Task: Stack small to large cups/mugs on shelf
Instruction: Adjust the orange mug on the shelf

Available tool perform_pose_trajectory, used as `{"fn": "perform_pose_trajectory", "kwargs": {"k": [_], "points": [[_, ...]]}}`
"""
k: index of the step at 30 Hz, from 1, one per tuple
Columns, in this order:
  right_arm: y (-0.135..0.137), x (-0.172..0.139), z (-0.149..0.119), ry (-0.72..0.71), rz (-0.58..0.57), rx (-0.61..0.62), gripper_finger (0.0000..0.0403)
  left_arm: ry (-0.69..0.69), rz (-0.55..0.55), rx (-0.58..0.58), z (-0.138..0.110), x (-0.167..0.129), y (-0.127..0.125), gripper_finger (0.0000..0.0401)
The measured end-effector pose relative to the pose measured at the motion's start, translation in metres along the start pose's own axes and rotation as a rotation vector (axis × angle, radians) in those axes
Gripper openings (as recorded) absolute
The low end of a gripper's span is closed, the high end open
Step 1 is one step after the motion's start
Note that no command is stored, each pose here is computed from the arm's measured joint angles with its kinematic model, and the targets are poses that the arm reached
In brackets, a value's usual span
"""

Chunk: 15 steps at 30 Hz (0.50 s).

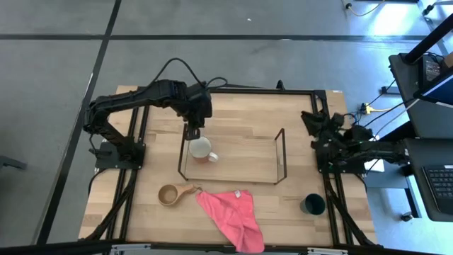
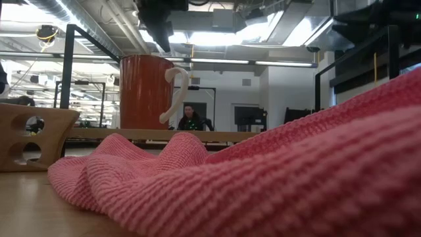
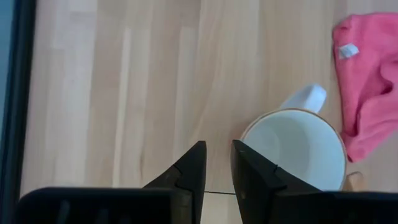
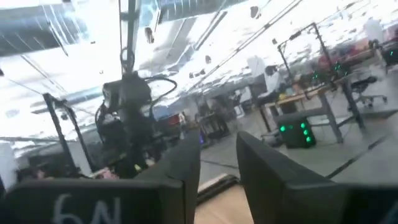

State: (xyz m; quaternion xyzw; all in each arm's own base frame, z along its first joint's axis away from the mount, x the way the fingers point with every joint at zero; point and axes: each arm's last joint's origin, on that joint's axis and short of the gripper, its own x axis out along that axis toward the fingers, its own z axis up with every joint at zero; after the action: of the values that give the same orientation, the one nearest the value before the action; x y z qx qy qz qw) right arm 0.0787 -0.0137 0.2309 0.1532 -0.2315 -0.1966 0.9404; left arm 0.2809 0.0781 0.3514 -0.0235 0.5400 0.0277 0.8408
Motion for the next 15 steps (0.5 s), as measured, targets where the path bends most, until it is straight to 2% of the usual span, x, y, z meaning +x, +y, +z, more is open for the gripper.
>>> {"fn": "perform_pose_trajectory", "kwargs": {"k": [3, 7, 9, 11, 15], "points": [[0.011, 0.008, 0.017, 0.107, 0.083, -0.093, 0.0106, -0.001, 0.011, -0.012, -0.001, 0.0, 0.004, 0.0069], [0.034, 0.035, 0.053, 0.138, 0.126, -0.231, 0.0106, -0.001, 0.017, -0.026, -0.001, -0.001, 0.008, 0.0069], [0.045, 0.055, 0.071, 0.153, 0.049, -0.27, 0.0106, 0.008, 0.019, -0.033, -0.003, -0.001, 0.01, 0.0069], [0.055, 0.077, 0.083, 0.209, -0.084, -0.276, 0.0106, 0.03, 0.021, -0.04, -0.005, -0.001, 0.012, 0.0069], [0.066, 0.121, 0.091, 0.392, -0.346, -0.21, 0.0106, 0.093, 0.072, -0.063, -0.011, -0.002, 0.014, 0.0069]]}}
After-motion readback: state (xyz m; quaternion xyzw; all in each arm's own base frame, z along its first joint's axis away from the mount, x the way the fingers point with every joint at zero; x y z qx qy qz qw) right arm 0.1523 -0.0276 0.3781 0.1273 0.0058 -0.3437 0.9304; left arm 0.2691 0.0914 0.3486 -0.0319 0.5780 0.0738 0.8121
